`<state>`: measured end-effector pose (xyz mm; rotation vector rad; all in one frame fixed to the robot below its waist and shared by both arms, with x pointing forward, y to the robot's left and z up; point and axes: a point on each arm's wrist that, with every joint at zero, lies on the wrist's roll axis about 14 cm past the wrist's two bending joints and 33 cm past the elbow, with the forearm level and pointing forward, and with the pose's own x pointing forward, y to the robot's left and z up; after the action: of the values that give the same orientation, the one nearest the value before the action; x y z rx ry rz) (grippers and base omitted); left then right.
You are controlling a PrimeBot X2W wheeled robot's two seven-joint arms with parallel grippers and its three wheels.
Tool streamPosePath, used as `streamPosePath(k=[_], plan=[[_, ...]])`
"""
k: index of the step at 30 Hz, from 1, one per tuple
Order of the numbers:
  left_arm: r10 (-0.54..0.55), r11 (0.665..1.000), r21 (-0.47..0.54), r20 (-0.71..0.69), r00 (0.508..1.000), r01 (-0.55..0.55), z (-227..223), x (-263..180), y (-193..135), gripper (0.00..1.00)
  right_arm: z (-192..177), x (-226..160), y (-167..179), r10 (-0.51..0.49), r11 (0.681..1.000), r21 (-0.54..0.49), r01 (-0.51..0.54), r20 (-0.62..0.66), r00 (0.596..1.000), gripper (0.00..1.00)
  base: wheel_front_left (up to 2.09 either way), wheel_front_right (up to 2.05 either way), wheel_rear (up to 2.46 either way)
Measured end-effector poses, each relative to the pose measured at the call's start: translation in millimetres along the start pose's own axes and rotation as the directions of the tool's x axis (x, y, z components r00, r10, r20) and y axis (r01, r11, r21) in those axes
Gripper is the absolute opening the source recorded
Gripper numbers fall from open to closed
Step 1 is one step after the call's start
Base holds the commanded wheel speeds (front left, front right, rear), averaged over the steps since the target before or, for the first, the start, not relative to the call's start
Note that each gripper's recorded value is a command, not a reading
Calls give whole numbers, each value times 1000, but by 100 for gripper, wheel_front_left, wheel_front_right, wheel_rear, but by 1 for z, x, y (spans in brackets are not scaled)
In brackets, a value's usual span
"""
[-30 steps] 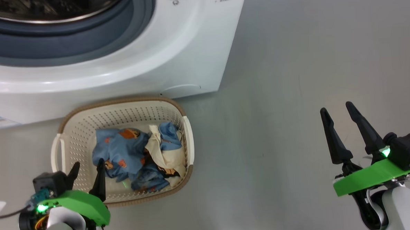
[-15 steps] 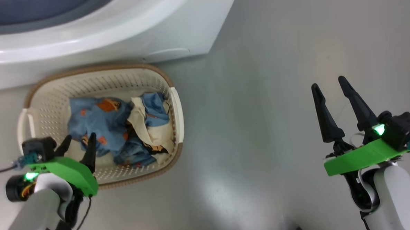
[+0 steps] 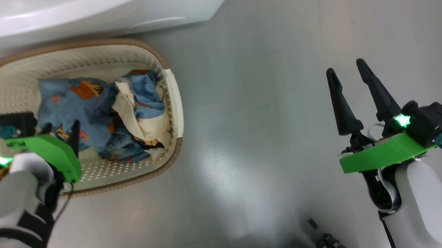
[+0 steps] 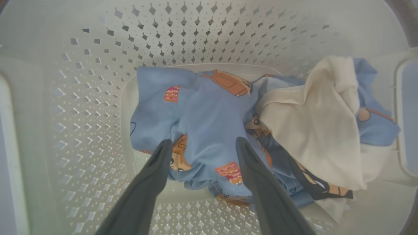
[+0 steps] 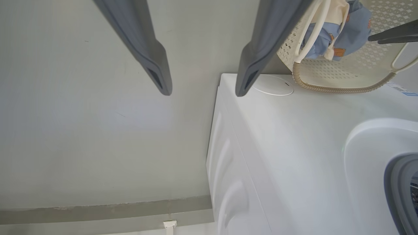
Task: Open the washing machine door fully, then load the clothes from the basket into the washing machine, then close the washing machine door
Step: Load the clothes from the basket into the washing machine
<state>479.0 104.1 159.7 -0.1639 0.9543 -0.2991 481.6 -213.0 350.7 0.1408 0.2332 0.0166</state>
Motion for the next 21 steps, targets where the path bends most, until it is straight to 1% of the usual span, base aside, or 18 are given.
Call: streamPosePath(k=[6, 13, 19, 20, 21], plan=[[3, 1000, -4, -48, 999, -3, -2, 21, 5, 100, -9, 3, -6, -15, 1000, -9, 15, -19, 1000, 100, 0, 0, 0], [-23, 999, -30, -116, 993, 19, -17, 36, -2, 100, -15, 4, -10, -25, 1000, -14, 24, -29, 999, 100, 0, 0, 0], [-33, 999, -31, -135, 990, 29, -21, 46, -3, 100, -20, 1, -14, -38, 999, -20, 37, -45, 998, 100, 0, 0, 0], [-37, 999, -31, -143, 989, 33, -22, 47, -4, 98, -20, 1, -15, -40, 999, -21, 40, -46, 998, 100, 0, 0, 0], [-42, 999, -29, -151, 988, 38, -24, 48, -6, 46, -20, 0, -15, -43, 999, -23, 42, -47, 998, 100, 0, 0, 0]])
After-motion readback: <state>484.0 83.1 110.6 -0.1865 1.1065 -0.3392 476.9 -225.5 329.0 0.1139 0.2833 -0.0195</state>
